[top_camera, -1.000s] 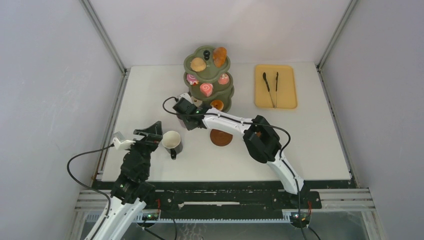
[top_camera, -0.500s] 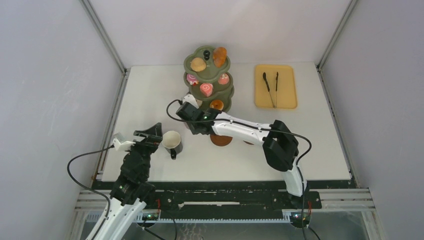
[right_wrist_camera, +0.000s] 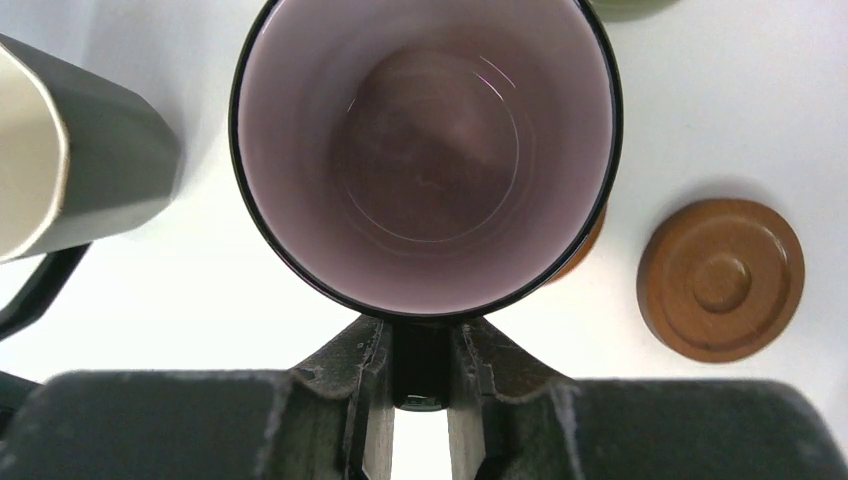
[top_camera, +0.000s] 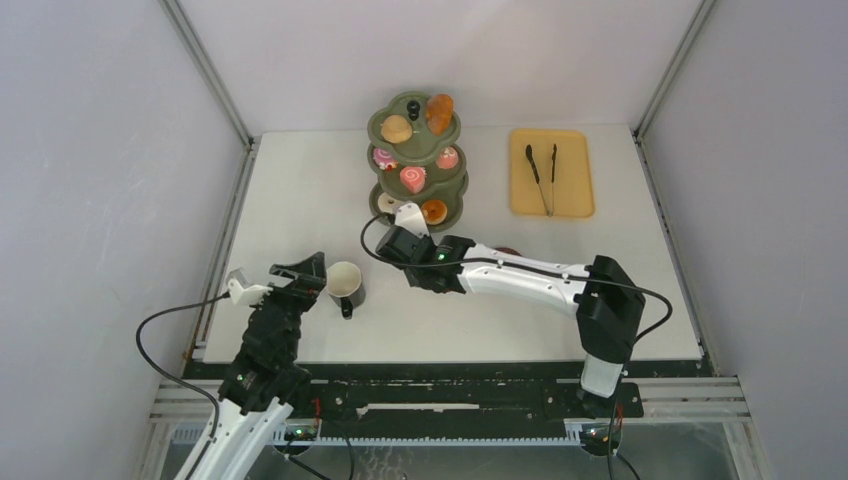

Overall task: Serve the afternoon tea
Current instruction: Place the cup on the coaster.

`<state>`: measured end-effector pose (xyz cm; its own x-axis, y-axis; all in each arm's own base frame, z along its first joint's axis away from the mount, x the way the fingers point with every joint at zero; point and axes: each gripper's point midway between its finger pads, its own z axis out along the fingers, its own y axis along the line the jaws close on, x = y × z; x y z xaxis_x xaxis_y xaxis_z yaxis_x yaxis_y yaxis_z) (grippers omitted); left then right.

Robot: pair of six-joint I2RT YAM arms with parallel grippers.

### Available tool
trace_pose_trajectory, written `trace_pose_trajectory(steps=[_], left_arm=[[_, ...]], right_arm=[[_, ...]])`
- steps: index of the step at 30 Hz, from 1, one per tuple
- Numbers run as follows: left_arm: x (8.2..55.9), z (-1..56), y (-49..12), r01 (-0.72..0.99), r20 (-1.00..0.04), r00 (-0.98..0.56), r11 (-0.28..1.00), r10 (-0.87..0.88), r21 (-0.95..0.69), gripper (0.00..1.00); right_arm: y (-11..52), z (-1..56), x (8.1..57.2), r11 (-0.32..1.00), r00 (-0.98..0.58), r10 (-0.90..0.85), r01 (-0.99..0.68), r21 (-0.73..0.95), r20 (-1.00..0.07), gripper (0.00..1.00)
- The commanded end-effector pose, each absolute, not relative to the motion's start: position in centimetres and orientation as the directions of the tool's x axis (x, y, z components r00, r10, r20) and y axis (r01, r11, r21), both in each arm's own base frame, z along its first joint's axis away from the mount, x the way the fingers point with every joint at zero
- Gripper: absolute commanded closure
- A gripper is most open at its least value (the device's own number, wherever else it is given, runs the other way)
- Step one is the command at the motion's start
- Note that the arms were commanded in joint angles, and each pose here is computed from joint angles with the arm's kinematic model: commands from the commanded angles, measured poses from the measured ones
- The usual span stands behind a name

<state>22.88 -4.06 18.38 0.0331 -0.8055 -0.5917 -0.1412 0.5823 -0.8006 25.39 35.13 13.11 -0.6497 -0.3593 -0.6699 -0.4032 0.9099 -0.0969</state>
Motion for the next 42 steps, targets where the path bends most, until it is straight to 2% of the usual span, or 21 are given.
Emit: trace_pose_trajectory(steps=[1,12,18,26,42], left_arm=[[22.7,20.3,-4.5,-0.105,-0.588,0.021,0.583,-0.809,-0.806,0.00],[22.8,20.0,-4.9,-0.108,-0.619,-0.010,0.616,-0.785,-0.780,0.00],[22.5,20.3,-4.6,-0.079,-0.594,0.026,0.590,-0.804,-0.803,0.00],[22.6,19.5,-4.3,-0.130,-0.607,0.009,0.601,-0.794,-0.788,0.00],[22.6,20.1,-4.3,-0.111,-0.588,0.027,0.582,-0.809,-0.806,0.00]], right_arm=[[34.2,17.4,25.8,0.952,-0.605,-0.210,-0.307,-0.018,-0.768,1.00],[29.0,16.5,25.2,0.979,-0.629,-0.155,-0.198,-0.036,-0.761,1.00],[25.2,16.1,25.3,0.990,-0.643,-0.118,-0.138,-0.037,-0.757,1.00],[21.0,15.4,25.8,0.997,-0.662,-0.066,-0.063,-0.032,-0.747,1.00],[16.8,11.5,27.4,0.999,-0.710,-0.021,0.002,-0.032,-0.704,1.00]])
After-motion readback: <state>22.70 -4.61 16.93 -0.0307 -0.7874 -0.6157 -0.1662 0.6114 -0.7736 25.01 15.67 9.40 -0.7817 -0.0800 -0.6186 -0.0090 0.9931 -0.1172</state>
